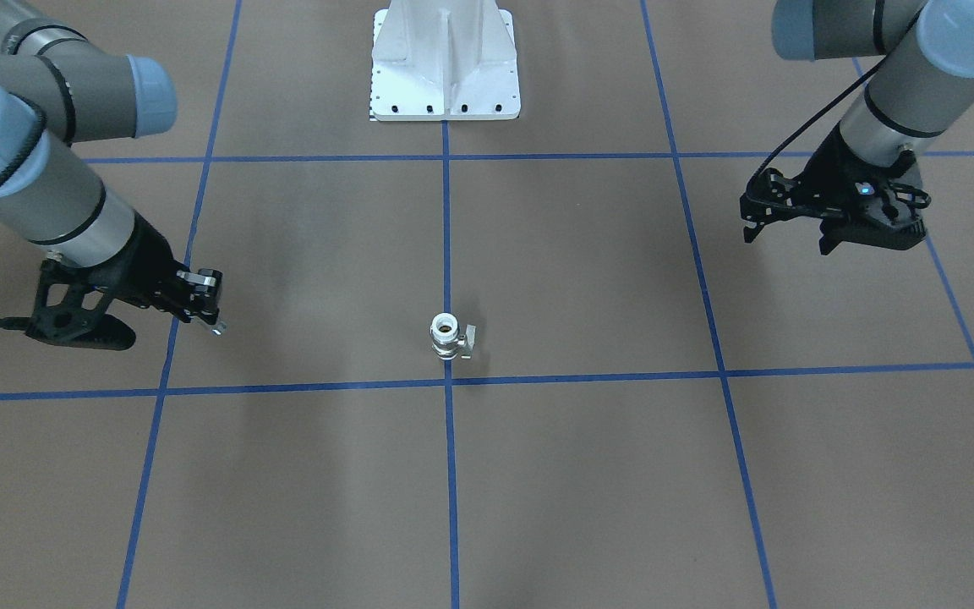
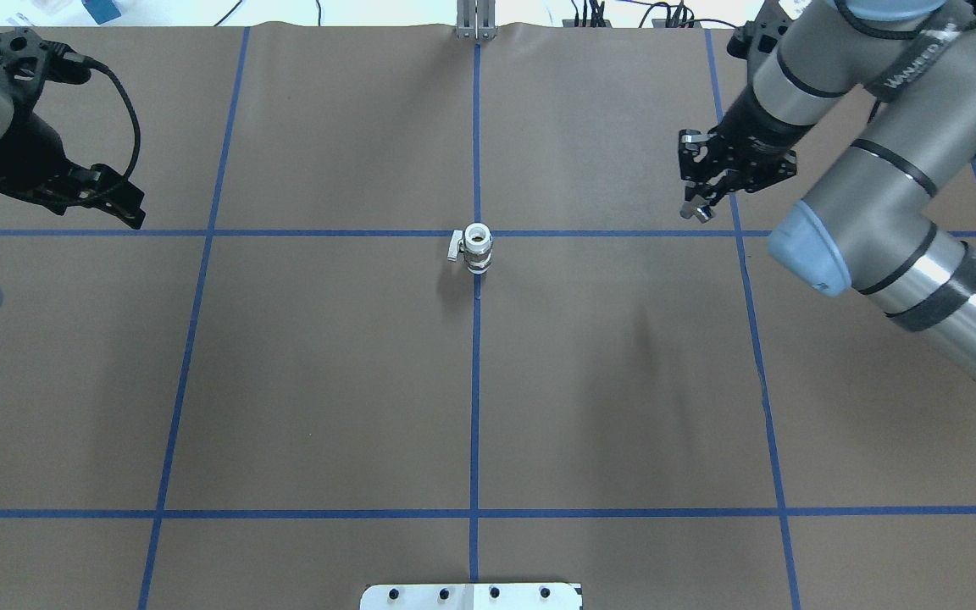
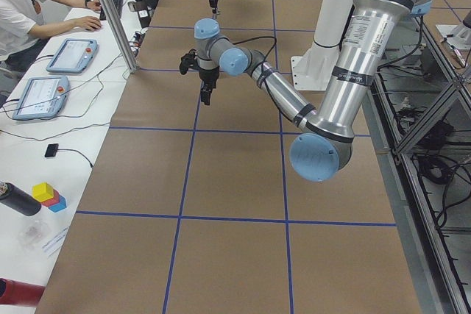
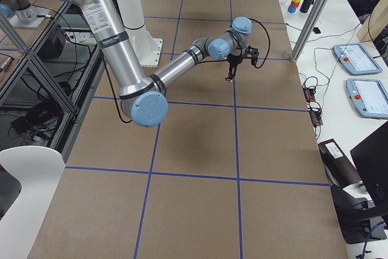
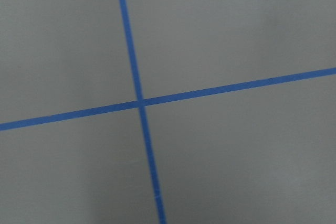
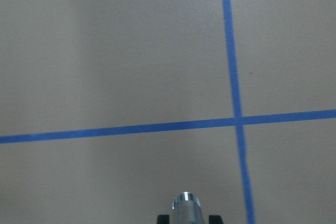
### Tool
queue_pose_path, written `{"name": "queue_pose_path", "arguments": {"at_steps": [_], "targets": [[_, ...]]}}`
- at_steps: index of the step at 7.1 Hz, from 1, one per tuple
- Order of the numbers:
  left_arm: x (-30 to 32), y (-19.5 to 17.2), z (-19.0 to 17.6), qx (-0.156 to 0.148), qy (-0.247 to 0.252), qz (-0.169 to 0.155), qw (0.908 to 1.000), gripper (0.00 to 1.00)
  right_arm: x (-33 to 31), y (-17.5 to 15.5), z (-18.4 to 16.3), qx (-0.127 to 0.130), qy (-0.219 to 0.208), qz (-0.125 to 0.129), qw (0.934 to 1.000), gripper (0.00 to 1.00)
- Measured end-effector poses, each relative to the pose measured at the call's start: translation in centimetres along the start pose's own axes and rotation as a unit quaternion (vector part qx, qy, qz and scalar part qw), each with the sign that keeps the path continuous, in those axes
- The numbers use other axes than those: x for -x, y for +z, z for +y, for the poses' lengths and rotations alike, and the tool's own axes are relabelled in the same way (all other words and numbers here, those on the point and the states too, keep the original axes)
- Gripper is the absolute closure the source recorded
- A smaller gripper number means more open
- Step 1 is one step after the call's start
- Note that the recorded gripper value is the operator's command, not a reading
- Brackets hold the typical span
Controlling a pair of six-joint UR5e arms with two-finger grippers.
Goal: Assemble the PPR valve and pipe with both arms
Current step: 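Carry the chrome fitting with the right gripper above the standing valve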
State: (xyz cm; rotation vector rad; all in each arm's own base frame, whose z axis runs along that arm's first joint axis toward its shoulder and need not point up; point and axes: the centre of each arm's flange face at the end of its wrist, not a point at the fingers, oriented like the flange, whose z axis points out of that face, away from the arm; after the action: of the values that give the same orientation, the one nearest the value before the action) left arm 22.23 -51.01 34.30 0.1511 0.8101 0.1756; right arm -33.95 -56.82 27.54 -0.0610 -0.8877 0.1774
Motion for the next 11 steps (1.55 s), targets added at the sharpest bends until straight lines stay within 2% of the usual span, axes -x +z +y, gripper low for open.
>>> {"name": "queue_pose_path", "arguments": {"at_steps": [3,6,9,11], "targets": [[1.9,0.5,0.6,0.007,0.006,-0.007,0.9999,0.02,12.4,0.1,0.8,-0.001,0.014,-0.007,0.9999,1.0],[3.0,0.9,0.8,0.011,0.029,-0.013,0.9994,0.01,20.2,1.6,1.8,0.008,0.005,0.001,1.0,1.0],[3.2,0.6,0.9,0.009,0.034,-0.013,0.9993,0.01,23.0,4.4,3.9,0.004,-0.002,0.021,0.9998,1.0],[3.2,0.5,0.9,0.008,0.032,-0.013,0.9994,0.01,23.2,4.9,4.3,0.004,-0.004,0.024,0.9997,1.0]]}}
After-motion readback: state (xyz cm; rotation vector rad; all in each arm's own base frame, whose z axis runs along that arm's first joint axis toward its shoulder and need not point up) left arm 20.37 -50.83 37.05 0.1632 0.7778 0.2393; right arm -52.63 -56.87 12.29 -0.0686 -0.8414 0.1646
